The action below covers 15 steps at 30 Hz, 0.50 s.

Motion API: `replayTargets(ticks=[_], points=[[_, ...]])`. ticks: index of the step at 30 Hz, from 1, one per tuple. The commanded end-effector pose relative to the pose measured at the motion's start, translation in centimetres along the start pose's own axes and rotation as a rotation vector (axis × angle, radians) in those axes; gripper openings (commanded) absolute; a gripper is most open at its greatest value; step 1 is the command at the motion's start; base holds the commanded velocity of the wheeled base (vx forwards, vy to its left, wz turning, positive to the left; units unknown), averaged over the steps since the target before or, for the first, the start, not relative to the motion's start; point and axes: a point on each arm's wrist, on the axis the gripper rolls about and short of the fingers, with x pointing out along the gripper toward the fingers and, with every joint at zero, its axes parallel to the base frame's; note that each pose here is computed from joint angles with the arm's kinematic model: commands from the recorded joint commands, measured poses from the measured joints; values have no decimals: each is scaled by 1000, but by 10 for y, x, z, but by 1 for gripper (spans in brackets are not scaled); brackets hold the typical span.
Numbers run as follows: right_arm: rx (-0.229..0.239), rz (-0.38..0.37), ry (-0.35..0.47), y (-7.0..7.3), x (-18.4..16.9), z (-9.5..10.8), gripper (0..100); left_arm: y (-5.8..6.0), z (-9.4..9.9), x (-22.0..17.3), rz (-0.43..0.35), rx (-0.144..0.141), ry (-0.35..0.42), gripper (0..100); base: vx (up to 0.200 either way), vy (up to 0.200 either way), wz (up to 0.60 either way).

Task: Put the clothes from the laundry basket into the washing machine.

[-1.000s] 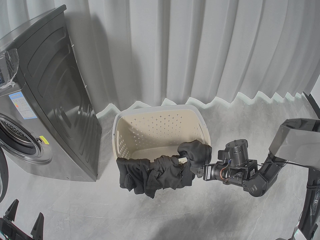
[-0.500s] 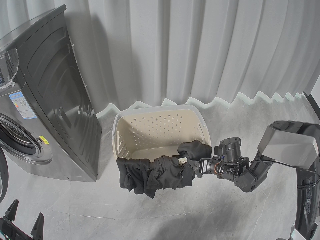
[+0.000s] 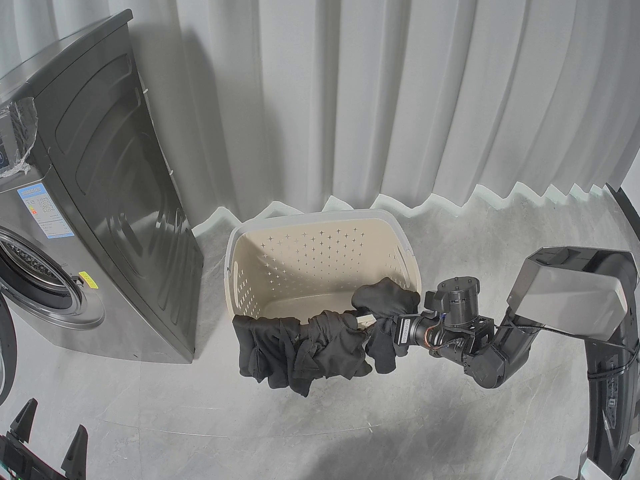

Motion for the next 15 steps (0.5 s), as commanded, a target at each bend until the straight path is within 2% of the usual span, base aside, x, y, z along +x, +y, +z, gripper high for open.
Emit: replayTargets(ticks=[1, 7, 13, 15], points=[[-1, 7, -6, 2, -3, 2, 0, 0, -5, 0, 1, 0, -2, 100, 0, 0, 0], [-6, 28, -15, 10, -27, 10, 0, 0, -5, 0, 1, 0, -2, 100, 0, 0, 0], [-18, 81, -122, 23, -65, 33, 0, 0, -5, 0, 2, 0, -2, 100, 0, 0, 0], [-19, 106, -163, 29, -88, 45, 0, 0, -5, 0, 1, 0, -2, 100, 0, 0, 0]])
